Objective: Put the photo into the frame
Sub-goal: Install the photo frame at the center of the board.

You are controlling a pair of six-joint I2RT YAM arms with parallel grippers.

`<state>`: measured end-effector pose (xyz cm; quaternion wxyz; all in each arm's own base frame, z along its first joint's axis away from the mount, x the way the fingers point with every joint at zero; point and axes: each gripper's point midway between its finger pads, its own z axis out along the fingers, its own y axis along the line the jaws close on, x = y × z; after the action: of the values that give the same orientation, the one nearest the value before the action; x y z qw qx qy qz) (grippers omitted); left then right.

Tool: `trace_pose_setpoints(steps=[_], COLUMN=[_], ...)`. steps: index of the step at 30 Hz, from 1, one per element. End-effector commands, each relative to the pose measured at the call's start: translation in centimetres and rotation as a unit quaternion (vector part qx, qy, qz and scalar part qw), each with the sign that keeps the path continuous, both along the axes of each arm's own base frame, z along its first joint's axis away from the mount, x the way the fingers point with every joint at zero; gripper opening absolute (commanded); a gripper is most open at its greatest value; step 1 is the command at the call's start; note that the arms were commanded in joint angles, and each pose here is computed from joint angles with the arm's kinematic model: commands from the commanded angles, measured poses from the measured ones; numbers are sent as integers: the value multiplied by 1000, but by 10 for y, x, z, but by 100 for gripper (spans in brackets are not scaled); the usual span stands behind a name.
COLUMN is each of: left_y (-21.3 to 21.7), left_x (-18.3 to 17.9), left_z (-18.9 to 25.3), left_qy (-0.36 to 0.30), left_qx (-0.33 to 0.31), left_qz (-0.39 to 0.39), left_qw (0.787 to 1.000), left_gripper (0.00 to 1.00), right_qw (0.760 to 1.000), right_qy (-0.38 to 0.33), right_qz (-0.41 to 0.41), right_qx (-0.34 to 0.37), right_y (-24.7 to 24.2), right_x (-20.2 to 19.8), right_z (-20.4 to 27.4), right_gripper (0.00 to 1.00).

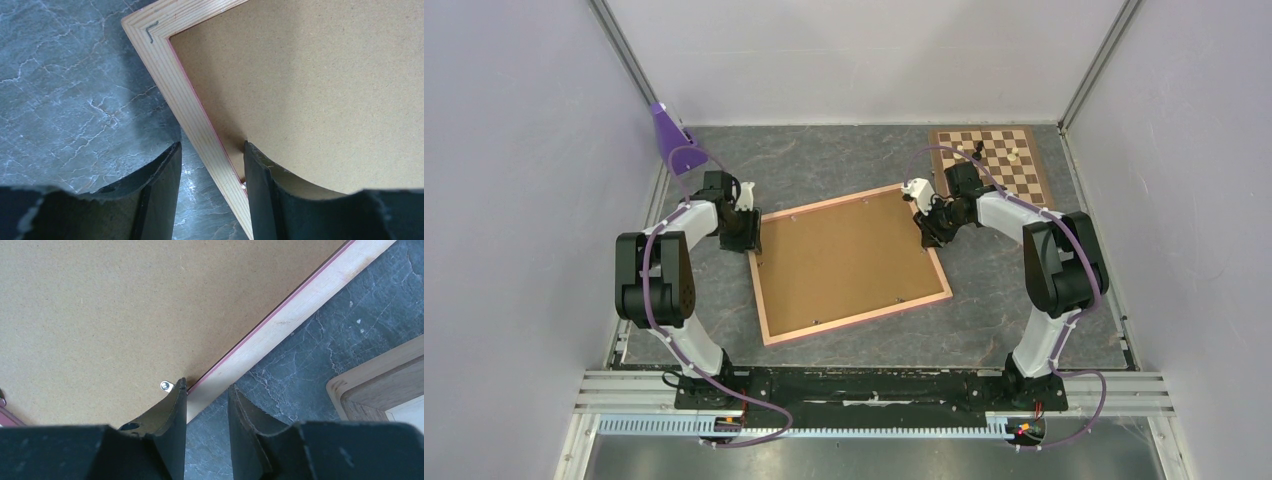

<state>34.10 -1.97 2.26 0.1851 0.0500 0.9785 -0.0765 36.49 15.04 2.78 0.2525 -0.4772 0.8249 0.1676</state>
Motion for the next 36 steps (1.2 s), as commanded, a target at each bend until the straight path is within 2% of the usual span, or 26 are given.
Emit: trace_pose_setpoints(steps=[1,9,11,15,18,22,30,33,35,36], left_y=[11,10,10,7,4,2,-13,-21,-39,-45], left_x=[10,11,11,13,16,20,18,12,5,2], left_z=[6,7,8,17,30,47,84,95,101,105], left_qy=[-27,-30,-31,-45,-63,-85,-118,-127,-135,-140], left_qx=[18,16,15,7,1,-5,-29,-35,-37,-37], left_qz=[29,29,28,22,17,8,-40,-67,-104,-118], left_qw=[999,999,999,999,998,996,992,989,985,982], left_gripper=[54,55,57,68,74,79,82,83,85,87], right_qw=[997,996,997,999,1000,999,996,994,993,991], right_qy=[1,-2,-4,-15,-22,-33,-64,-78,-87,-95], right_qz=[79,84,74,30,8,-14,-41,-51,-62,-68], right_qx=[-13,-18,-19,-5,9,24,45,53,58,61], right_y=[0,-2,-2,0,3,5,7,5,2,0], right_x=[-12,-11,-7,5,10,15,16,14,12,11], right_z=[-5,-4,-2,8,16,29,58,67,72,76], right_gripper=[26,30,35,52,58,62,73,83,97,98])
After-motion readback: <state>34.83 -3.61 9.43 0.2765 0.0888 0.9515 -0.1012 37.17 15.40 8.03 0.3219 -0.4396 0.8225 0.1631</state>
